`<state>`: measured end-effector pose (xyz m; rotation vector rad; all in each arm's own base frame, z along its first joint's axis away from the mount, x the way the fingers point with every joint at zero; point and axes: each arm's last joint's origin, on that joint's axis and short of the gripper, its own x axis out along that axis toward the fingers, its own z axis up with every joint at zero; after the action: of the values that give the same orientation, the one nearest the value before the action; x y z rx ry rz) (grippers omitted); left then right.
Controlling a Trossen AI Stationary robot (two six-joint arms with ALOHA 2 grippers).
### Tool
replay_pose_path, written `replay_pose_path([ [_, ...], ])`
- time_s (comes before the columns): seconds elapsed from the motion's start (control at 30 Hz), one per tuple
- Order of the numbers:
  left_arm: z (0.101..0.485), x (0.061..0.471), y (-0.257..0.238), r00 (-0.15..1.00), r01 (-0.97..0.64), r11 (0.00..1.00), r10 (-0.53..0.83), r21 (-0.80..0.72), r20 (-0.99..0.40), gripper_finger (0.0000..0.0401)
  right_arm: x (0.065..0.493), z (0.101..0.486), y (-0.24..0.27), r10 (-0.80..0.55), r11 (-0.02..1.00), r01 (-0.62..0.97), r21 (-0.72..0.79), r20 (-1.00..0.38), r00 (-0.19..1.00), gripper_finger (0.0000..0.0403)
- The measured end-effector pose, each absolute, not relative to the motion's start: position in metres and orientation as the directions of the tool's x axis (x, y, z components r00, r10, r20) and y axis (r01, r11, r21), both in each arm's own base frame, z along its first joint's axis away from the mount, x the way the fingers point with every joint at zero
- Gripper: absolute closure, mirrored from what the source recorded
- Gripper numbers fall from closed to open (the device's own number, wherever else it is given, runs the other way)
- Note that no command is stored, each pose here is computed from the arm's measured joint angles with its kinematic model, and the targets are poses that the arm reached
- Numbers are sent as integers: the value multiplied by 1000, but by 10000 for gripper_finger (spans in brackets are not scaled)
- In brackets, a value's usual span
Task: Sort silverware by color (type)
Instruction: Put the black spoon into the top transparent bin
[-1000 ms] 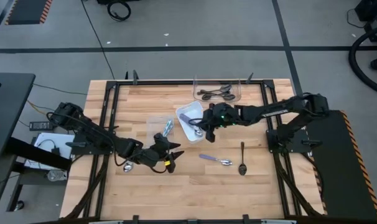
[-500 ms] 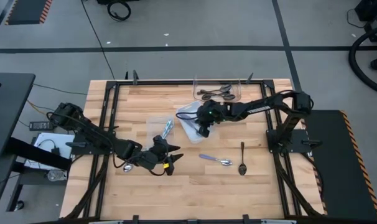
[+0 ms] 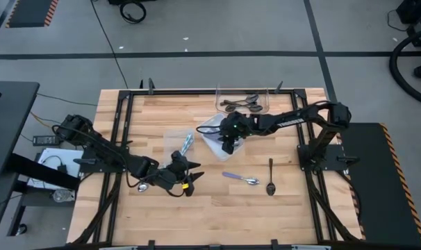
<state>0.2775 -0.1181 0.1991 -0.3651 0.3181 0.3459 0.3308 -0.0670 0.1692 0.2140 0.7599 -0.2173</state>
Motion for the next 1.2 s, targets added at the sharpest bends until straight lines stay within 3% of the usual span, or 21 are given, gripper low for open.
replay_pose_path([
  [0.33,196,276,-118,881,-373,904,275,-210,-384,213,352,201,-44,-73,974,198,108,-680,729,263],
  [0.77,194,277,-111,859,-377,924,321,-66,-399,213,350,198,10,34,993,61,105,-727,686,264],
  [1.2,191,279,-99,832,-399,917,362,-1,-421,213,307,231,56,-41,996,91,22,-774,632,264],
])
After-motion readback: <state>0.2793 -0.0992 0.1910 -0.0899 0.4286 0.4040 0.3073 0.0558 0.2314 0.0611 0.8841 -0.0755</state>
